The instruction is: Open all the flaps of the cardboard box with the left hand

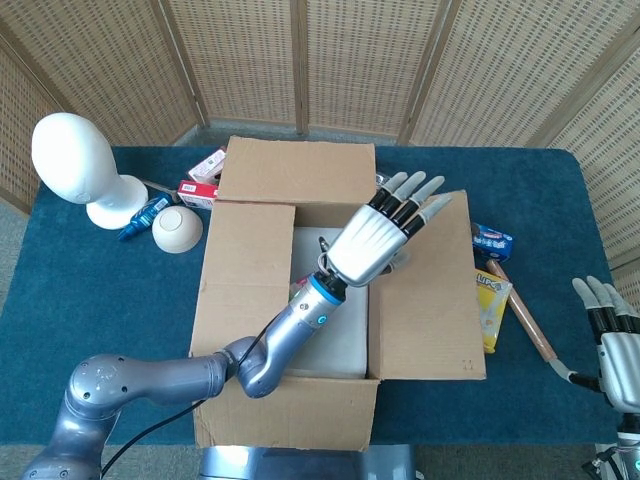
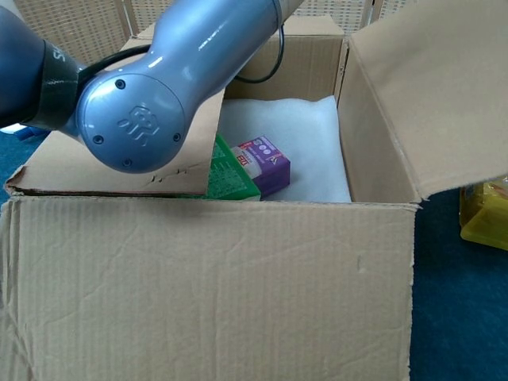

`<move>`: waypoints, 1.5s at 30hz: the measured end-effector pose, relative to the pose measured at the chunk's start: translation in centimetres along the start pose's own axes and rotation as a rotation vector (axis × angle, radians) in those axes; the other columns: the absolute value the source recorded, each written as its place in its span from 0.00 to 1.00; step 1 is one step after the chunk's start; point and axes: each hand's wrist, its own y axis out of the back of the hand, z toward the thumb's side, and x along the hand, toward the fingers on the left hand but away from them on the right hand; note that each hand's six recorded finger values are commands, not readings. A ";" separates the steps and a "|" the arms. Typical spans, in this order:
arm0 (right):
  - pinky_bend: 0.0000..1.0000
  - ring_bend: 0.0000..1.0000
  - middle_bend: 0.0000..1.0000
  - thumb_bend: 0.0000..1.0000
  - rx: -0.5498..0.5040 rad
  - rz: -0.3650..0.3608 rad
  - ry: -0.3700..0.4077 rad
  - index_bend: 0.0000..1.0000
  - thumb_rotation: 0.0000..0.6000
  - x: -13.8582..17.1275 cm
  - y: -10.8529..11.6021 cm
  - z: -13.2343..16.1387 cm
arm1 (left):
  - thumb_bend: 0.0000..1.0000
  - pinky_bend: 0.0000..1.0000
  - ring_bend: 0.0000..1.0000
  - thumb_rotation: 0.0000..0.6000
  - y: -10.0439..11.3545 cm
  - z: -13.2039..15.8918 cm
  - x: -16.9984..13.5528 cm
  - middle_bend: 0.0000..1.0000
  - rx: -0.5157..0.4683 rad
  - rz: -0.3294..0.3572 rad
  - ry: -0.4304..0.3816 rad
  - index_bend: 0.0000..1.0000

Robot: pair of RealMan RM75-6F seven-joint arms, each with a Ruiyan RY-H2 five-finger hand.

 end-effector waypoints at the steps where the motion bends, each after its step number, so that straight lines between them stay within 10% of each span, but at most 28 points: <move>1: 0.14 0.00 0.00 0.00 0.000 0.001 0.000 0.00 1.00 0.0 0.0 0.0 | 0.16 0.12 0.00 1.00 0.0 -0.1 0.0 0.00 0.002 -0.003 0.001 0.00; 11: 0.14 0.00 0.00 0.00 0.002 0.005 0.001 0.00 1.00 0.0 -0.1 0.0 | 0.16 0.13 0.00 1.00 -0.3 -0.7 -0.7 0.00 0.031 -0.071 -0.014 0.00; 19: 0.14 0.00 0.00 0.00 0.003 0.008 0.008 0.00 1.00 0.1 -0.2 0.2 | 0.13 0.10 0.00 1.00 0.9 -4.3 -1.8 0.00 0.075 -0.271 0.014 0.01; 30: 0.14 0.00 0.00 0.00 0.011 0.016 0.018 0.00 1.00 0.2 -0.4 0.6 | 0.00 0.25 0.16 1.00 4.6 -9.2 -5.8 0.28 0.170 -0.445 0.066 0.44; 36: 0.14 0.00 0.00 0.00 0.020 0.025 0.027 0.00 1.00 0.2 -0.7 1.0 | 0.00 0.27 0.19 0.73 5.0 -10.7 -8.2 0.33 0.172 -0.521 0.089 0.54; 45: 0.14 0.00 0.00 0.00 0.018 0.037 0.027 0.00 1.00 0.1 -1.1 1.2 | 0.00 0.19 0.09 0.49 4.1 -11.4 -10.1 0.23 0.128 -0.601 0.117 0.30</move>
